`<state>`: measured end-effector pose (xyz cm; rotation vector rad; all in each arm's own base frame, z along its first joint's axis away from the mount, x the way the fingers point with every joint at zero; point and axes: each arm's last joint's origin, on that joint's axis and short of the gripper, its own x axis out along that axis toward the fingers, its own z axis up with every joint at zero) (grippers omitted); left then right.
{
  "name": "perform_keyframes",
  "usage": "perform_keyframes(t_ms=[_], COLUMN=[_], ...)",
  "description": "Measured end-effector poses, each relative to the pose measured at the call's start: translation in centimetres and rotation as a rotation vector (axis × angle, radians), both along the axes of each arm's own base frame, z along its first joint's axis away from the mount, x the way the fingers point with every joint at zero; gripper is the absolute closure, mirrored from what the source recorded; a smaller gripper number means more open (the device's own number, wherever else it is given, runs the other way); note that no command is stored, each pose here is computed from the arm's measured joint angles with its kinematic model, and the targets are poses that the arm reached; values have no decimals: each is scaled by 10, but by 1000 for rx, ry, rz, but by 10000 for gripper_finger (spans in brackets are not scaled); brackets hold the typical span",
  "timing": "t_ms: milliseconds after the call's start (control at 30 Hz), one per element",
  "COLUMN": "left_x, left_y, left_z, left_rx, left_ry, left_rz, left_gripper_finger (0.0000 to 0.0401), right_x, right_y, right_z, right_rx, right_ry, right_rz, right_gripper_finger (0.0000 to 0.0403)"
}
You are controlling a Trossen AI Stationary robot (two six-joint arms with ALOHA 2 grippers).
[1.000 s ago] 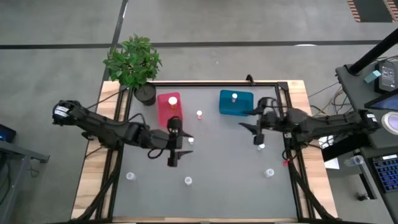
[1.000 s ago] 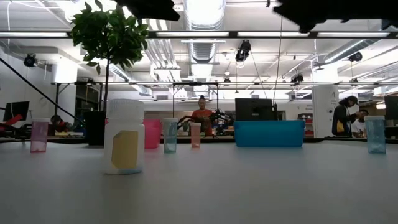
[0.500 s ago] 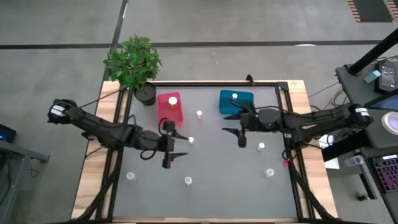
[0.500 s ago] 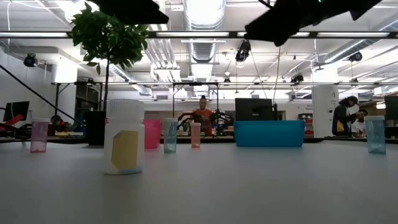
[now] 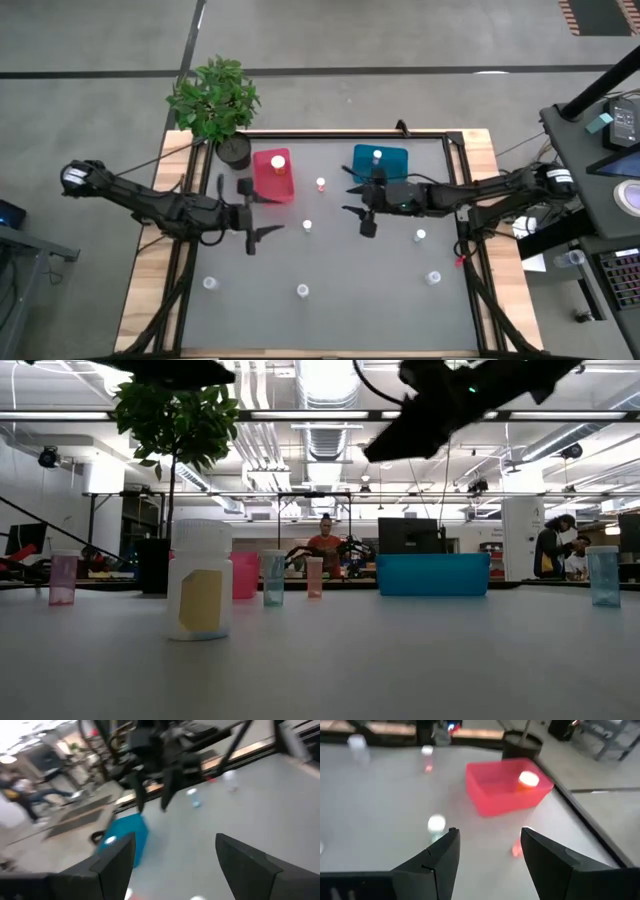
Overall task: Pick and place medicine bottles into bin by pill shape (circle, oval)
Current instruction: Put the pink tablet bottle into the blue bin
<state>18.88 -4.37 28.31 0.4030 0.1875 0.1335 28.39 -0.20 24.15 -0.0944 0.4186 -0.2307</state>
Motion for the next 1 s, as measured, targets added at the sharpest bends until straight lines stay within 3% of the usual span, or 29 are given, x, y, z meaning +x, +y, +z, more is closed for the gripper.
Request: perform_keyframes(t_ms=[400,733,1000], left_x=[-28,-34,-30], left_y=[13,14,13], left_z=[-2,1,-6], left_rx=[67,3,-35], left_ry=[-66,-114,-87], left_rz=[77,86,89], left_gripper_finger=[145,145,145], right_x=[50,83,91], right_y=[-19,-21,-21], right_z=[16,23,36], right_rx=[-25,-34,43], right_ry=[160,312,284], right_rz=[-67,-59,-108], right_gripper_finger=[203,203,203])
